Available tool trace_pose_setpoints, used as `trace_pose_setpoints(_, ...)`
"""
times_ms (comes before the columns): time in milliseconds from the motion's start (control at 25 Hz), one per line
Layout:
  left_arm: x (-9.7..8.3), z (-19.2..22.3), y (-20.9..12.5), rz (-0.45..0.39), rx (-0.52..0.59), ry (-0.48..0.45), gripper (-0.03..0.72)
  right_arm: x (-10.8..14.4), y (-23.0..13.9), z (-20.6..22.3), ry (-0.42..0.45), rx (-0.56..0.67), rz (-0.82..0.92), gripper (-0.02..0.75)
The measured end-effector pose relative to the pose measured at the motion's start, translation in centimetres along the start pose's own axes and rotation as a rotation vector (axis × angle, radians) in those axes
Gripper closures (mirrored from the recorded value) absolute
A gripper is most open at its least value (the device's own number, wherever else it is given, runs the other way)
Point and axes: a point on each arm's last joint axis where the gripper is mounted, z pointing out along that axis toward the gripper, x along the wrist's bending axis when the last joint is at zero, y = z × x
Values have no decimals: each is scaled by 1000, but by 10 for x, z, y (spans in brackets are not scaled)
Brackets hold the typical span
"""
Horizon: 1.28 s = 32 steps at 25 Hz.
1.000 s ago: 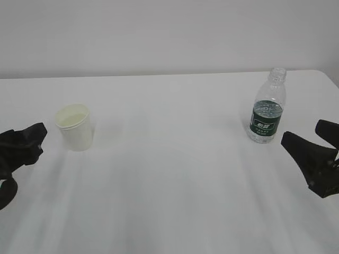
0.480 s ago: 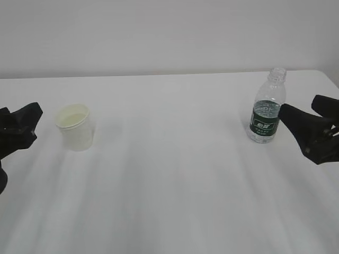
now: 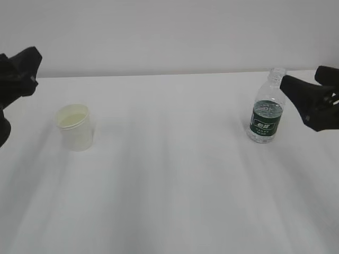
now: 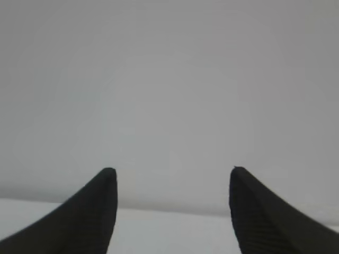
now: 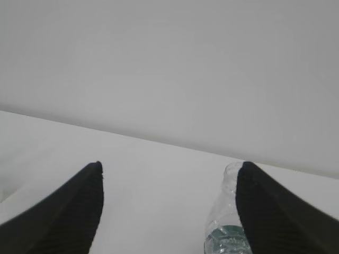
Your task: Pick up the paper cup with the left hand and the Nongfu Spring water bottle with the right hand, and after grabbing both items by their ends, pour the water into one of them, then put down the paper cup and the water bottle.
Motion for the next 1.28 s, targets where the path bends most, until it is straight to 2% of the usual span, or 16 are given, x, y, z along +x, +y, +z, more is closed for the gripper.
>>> trace_pose_setpoints(200, -14, 18, 12, 27, -15, -73, 211, -5, 22, 3, -30, -21, -30, 146)
trace_pose_setpoints(600, -22, 20, 31, 72, 57, -85, 211, -5, 52, -10, -73, -45, -75, 147)
trace_pose_setpoints(1280, -33, -20, 89, 167, 66, -123, 213, 6, 97, -67, -195, -125, -158, 147)
